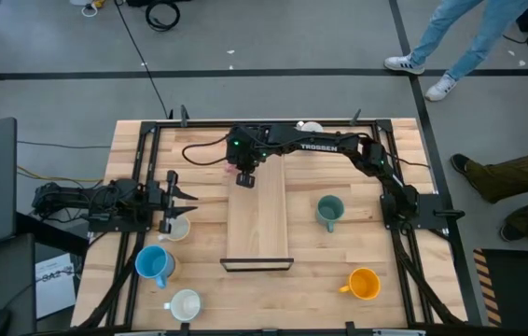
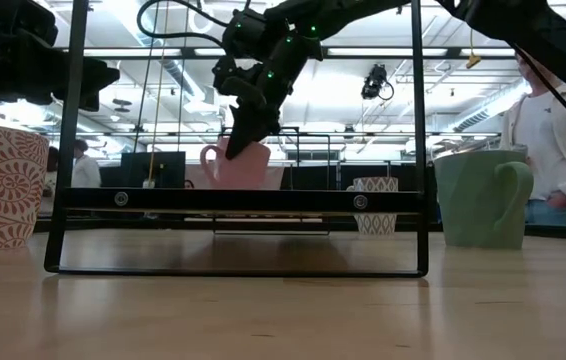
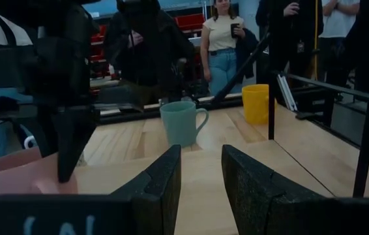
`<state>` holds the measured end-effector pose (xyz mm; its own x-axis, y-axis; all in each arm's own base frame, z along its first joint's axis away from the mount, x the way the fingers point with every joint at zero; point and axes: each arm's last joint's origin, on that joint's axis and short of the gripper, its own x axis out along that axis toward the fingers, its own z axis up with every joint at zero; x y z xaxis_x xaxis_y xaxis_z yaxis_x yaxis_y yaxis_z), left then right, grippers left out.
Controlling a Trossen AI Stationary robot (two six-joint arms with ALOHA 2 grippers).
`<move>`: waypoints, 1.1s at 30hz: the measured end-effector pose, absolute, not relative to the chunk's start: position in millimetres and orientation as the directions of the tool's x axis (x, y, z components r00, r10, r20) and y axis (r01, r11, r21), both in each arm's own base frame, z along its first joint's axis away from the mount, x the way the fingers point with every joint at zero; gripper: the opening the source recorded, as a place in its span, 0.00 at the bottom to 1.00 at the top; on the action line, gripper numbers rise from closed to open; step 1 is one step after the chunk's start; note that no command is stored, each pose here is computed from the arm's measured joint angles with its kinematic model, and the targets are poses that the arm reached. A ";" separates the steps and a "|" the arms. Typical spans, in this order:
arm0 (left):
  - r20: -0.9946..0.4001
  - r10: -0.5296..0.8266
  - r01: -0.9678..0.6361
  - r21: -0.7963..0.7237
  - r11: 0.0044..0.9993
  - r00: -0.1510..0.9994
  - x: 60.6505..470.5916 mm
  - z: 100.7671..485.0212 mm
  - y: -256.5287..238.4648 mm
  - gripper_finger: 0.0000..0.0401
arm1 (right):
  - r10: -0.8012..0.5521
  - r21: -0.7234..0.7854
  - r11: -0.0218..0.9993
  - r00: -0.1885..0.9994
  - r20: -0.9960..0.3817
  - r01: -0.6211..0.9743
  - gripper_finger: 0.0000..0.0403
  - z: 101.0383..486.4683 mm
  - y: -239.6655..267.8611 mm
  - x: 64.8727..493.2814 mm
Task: Place coffee mugs
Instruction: Put the pink mug on the shelf
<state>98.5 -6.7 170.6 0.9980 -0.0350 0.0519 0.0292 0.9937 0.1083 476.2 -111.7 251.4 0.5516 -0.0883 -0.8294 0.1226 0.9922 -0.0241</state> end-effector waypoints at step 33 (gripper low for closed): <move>0.051 -0.035 0.031 0.086 0.996 0.998 98.5 170.5 -6.8 0.30 | -0.135 -0.046 0.983 0.536 -0.833 0.176 0.20 251.5 -113.0 475.3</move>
